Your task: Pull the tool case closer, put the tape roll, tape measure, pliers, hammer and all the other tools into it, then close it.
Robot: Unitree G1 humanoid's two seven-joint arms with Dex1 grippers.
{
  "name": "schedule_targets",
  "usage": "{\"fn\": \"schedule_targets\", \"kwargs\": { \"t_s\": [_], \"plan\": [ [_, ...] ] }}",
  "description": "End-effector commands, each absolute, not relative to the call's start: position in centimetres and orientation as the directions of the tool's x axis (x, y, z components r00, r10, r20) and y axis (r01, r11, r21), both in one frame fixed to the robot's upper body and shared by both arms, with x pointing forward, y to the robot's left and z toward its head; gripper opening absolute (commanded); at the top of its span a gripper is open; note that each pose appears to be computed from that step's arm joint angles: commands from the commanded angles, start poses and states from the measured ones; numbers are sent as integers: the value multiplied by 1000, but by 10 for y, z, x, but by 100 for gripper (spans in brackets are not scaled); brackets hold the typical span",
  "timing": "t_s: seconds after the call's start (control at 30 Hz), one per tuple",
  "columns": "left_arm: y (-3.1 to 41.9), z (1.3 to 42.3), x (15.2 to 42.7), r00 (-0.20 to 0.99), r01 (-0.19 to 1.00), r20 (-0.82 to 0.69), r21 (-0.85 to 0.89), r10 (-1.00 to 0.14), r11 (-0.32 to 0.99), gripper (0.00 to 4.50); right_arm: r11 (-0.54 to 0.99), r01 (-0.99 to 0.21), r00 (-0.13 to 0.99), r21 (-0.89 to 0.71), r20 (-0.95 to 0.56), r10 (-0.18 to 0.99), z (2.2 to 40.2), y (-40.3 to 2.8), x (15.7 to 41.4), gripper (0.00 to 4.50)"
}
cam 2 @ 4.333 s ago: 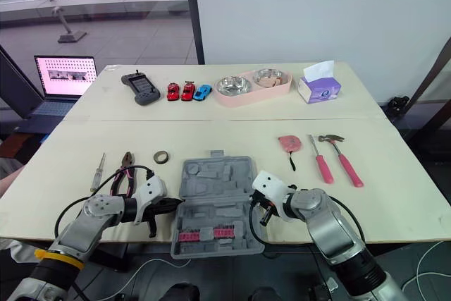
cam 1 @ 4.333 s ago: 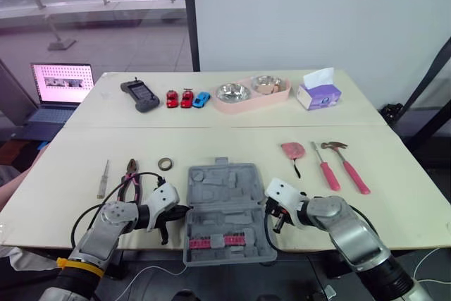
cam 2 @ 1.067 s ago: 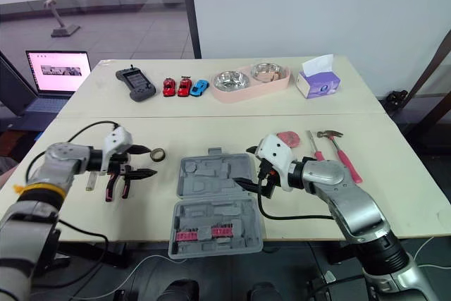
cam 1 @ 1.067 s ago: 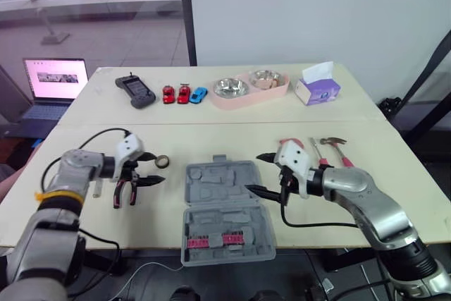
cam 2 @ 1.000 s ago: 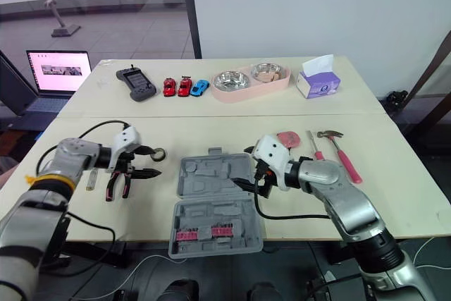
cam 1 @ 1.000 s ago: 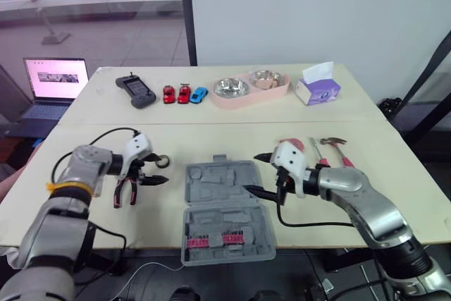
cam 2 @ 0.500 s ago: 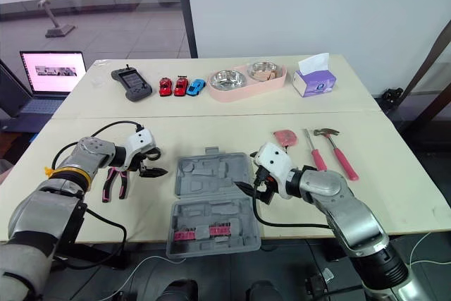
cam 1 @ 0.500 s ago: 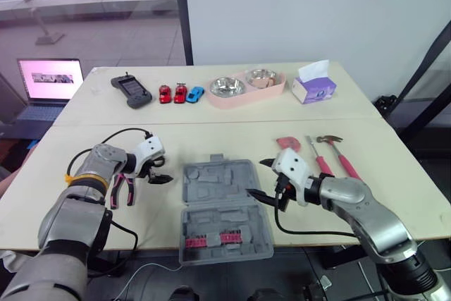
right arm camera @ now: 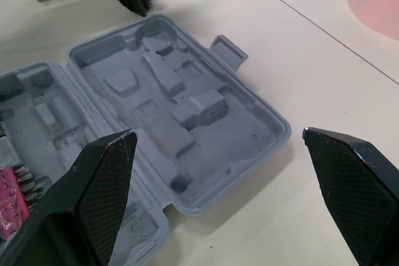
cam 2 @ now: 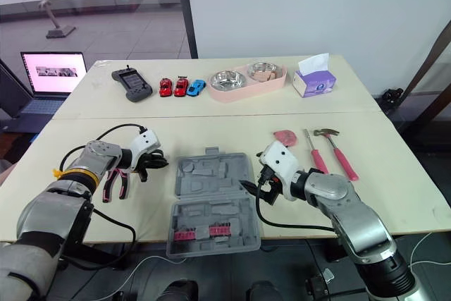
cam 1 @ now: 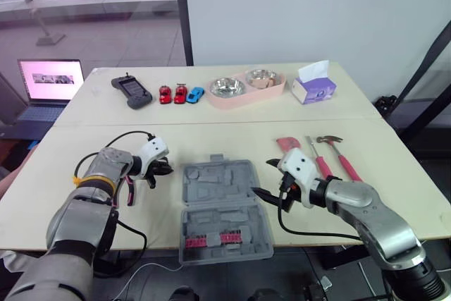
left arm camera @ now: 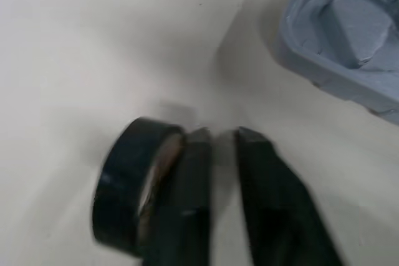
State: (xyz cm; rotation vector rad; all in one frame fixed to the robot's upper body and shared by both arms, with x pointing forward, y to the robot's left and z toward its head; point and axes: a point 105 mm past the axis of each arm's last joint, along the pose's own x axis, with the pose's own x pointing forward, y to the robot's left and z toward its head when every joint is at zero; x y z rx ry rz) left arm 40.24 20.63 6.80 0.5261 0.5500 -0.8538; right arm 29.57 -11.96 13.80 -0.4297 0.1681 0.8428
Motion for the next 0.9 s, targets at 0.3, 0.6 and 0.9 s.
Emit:
{"fn": "schedule_targets", "kwargs": {
  "t_s": [0.3, 0.6, 0.9],
  "plan": [
    [226, 78, 403, 595, 752, -588, 165, -549, 638, 10, 588, -743, 666, -318, -265, 698, 149, -114, 293, 450],
    [235, 96, 395, 556, 763, -545, 33, -628, 646, 10, 596, -738, 671, -317, -251, 697, 147, -108, 295, 450],
    [239, 106, 399, 577, 754, -532, 57, -619, 654, 10, 627, -720, 692, -296, -242, 680, 141, -106, 289, 450]
  ]
}}
